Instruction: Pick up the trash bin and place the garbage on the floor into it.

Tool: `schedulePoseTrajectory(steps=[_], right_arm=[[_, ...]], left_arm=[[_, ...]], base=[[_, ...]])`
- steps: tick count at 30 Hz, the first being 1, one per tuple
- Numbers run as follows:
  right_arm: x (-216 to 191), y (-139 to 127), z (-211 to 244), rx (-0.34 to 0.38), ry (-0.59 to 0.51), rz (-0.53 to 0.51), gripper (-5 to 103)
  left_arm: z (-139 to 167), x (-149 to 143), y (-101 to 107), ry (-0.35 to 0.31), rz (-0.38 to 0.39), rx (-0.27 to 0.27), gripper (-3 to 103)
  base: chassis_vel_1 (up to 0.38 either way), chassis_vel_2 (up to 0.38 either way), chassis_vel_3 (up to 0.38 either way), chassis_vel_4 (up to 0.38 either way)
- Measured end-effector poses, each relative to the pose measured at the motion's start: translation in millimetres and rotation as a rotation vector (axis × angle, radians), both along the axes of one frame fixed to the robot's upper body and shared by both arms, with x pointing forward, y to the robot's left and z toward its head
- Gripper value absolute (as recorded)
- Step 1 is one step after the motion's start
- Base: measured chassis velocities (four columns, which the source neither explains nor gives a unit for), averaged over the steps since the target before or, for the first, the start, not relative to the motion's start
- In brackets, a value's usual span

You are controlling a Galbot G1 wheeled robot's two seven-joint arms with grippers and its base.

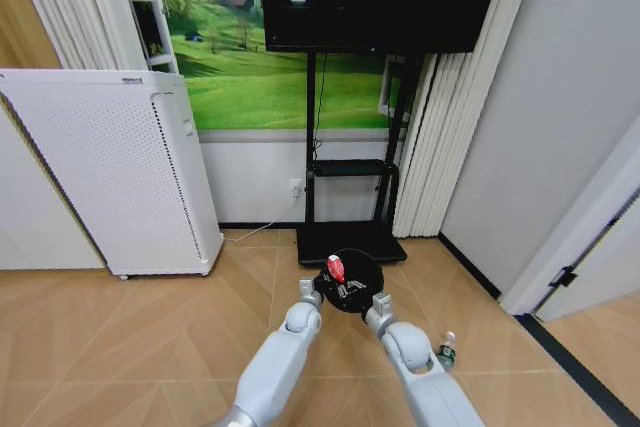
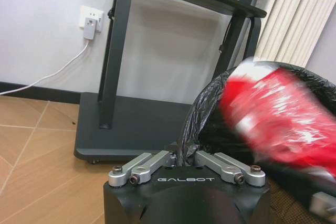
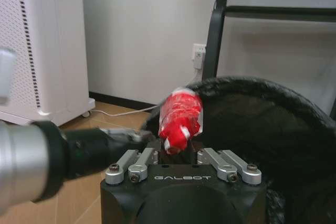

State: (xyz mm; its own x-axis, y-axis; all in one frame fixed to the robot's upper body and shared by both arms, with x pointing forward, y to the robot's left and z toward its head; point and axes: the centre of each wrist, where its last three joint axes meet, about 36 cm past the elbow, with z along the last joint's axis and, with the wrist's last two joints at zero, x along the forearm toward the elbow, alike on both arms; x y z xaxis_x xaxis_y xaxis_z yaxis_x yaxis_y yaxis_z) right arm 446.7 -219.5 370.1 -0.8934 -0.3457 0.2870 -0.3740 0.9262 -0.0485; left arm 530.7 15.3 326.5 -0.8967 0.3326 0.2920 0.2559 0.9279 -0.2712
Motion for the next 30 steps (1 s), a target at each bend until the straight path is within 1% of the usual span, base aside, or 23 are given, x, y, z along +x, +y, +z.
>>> schedulePoseTrajectory(steps=[2,3,4,5,8,9,10,11,12,14,15,17,18,19,20,21,22,23,24,28,30], right_arm=[[3.2,-1.8,-6.2,-0.003,0.007,-0.011,40],[3.2,-1.8,-6.2,-0.003,0.007,-0.011,40],[5.0,-3.1,-8.8,-0.006,0.008,-0.018,44],[5.0,-3.1,-8.8,-0.006,0.008,-0.018,44],[9.9,-7.7,-10.0,-0.012,-0.015,-0.05,62],[9.9,-7.7,-10.0,-0.012,-0.015,-0.05,62],[10.2,-8.9,-8.7,-0.012,-0.026,-0.062,68],[9.8,-12.3,0.8,-0.006,-0.065,-0.097,73],[9.8,-12.3,0.8,-0.006,-0.065,-0.097,73],[5.3,-18.1,20.2,0.005,-0.099,-0.158,84],[5.3,-18.1,20.2,0.005,-0.099,-0.158,84],[-0.2,-28.0,37.5,0.013,-0.126,-0.21,94],[-0.2,-28.0,37.5,0.013,-0.126,-0.21,94],[-1.7,-31.1,40.7,0.014,-0.13,-0.223,98],[-4.6,-38.5,45.1,0.016,-0.128,-0.243,99],[-5.1,-40.6,45.3,0.017,-0.126,-0.249,99],[-5.1,-40.6,45.3,0.017,-0.126,-0.249,99],[-5.1,-44.0,44.2,0.021,-0.119,-0.257,100],[-4.3,-46.0,41.0,0.022,-0.109,-0.262,100],[-1.4,-47.4,34.2,0.028,-0.09,-0.268,100],[2.6,-46.3,29.9,0.034,-0.079,-0.267,100]], left_arm=[[2.5,-1.8,-0.6,0.002,0.007,0.001,3],[2.5,-1.8,-0.6,0.002,0.007,0.001,3],[4.6,-2.9,-0.9,0.001,0.006,0.003,3],[4.6,-2.9,-0.9,0.001,0.006,0.003,3],[11.9,-4.1,1.9,-0.009,0.021,0.01,3],[11.9,-4.1,1.9,-0.009,0.021,0.01,3],[13.0,-4.5,3.2,-0.011,0.027,0.011,3],[14.6,-6.9,9.9,-0.017,0.046,0.017,3],[14.6,-6.9,9.9,-0.017,0.046,0.017,3],[14.4,-15.5,22.3,-0.025,0.069,0.027,3],[14.4,-15.5,22.3,-0.025,0.069,0.027,3],[9.3,-28.5,39.2,-0.024,0.089,0.041,3],[9.3,-28.5,39.2,-0.024,0.089,0.041,3],[7.0,-33.0,45.7,-0.021,0.097,0.046,3],[1.4,-41.6,60.2,-0.017,0.119,0.062,3],[0.0,-44.6,64.5,-0.016,0.127,0.065,3],[0.0,-44.6,64.5,-0.016,0.127,0.065,3],[-1.6,-51.8,73.3,-0.013,0.148,0.068,3],[-1.1,-57.1,77.5,-0.013,0.163,0.066,3],[3.1,-64.6,84.2,-0.024,0.185,0.065,3],[4.4,-64.5,87.0,-0.045,0.201,0.085,3]], base=[[0.0,0.0,0.0,0.0],[0.0,0.0,0.0,0.0],[0.0,0.0,0.0,0.0],[0.0,0.0,0.0,0.0],[0.0,0.0,0.0,0.0],[0.0,0.0,0.0,0.0],[0.0,0.0,0.0,0.0],[0.0,0.0,0.0,0.0],[0.0,0.0,0.0,0.0],[0.0,0.0,0.0,0.0],[0.0,0.0,0.0,0.0],[0.0,0.0,0.0,0.0],[0.0,0.0,0.0,0.0],[0.0,0.0,0.0,0.0],[0.0,0.0,0.0,0.0],[0.0,0.0,0.0,0.0],[0.0,0.0,0.0,0.0],[0.0,0.0,0.0,0.0],[0.0,0.0,0.0,0.0],[0.0,0.0,0.0,0.0],[0.0,0.0,0.0,0.0]])
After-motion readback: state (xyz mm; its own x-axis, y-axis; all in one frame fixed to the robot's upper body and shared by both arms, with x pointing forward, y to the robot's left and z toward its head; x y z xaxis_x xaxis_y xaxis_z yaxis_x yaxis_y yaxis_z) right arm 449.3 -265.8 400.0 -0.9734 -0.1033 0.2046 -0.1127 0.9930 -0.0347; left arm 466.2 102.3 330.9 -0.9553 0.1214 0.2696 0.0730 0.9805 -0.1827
